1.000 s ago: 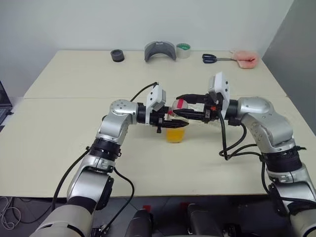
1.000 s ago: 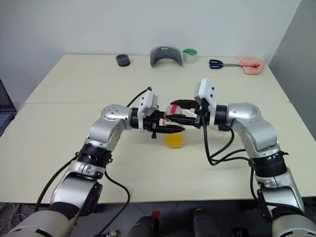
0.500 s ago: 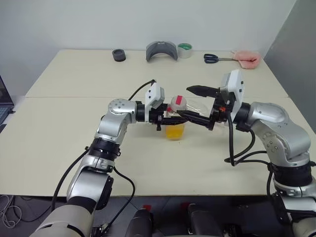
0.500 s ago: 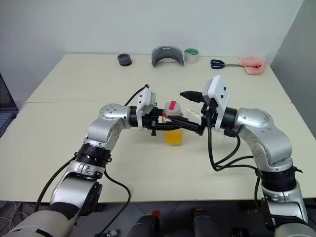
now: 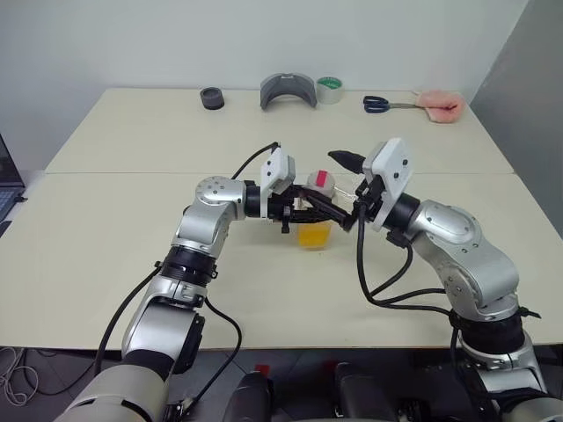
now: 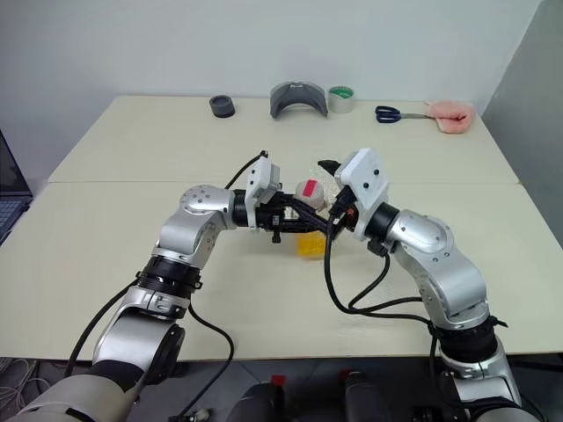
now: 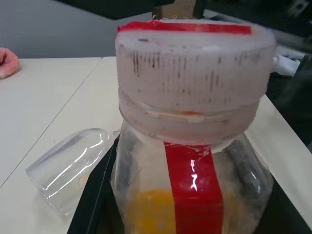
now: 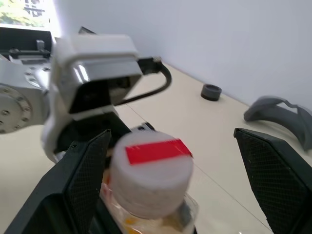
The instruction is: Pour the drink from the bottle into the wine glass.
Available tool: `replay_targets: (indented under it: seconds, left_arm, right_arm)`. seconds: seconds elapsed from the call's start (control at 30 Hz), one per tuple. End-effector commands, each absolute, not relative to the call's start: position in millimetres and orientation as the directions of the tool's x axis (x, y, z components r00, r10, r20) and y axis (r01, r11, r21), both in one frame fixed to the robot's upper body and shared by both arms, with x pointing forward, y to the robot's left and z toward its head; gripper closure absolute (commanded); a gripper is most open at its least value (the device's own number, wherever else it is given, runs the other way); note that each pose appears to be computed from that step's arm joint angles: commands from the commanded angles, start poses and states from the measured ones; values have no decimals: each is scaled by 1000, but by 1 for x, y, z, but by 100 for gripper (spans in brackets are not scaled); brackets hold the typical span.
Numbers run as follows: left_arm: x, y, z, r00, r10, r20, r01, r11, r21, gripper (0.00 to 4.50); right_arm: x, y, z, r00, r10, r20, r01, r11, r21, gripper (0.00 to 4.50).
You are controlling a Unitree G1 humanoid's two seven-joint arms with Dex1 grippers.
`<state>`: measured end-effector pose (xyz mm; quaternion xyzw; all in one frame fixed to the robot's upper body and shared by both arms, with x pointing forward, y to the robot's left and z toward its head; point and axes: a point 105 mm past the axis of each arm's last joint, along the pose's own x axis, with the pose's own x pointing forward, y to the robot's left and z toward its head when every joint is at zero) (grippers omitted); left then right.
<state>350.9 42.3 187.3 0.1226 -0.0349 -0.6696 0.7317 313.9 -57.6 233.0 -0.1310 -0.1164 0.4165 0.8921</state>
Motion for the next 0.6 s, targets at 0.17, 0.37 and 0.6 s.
replay_targets:
  seconds: [0.17,0.37,0.6]
  left_arm:
    - [350,44,203,103,-992,-75,958,78,278,274]
    - [350,44,202,101,-992,-78,959,76,275,274]
    - [350,44,201,98,-992,-80,959,73,273,274]
  right_arm:
    - [311,-70,251,637,753,163,-673,646,-360,20]
    - [307,-74,252,636,754,167,-679,649,-344,20]
    - [308,-79,249,651,744,151,-668,656,-351,20]
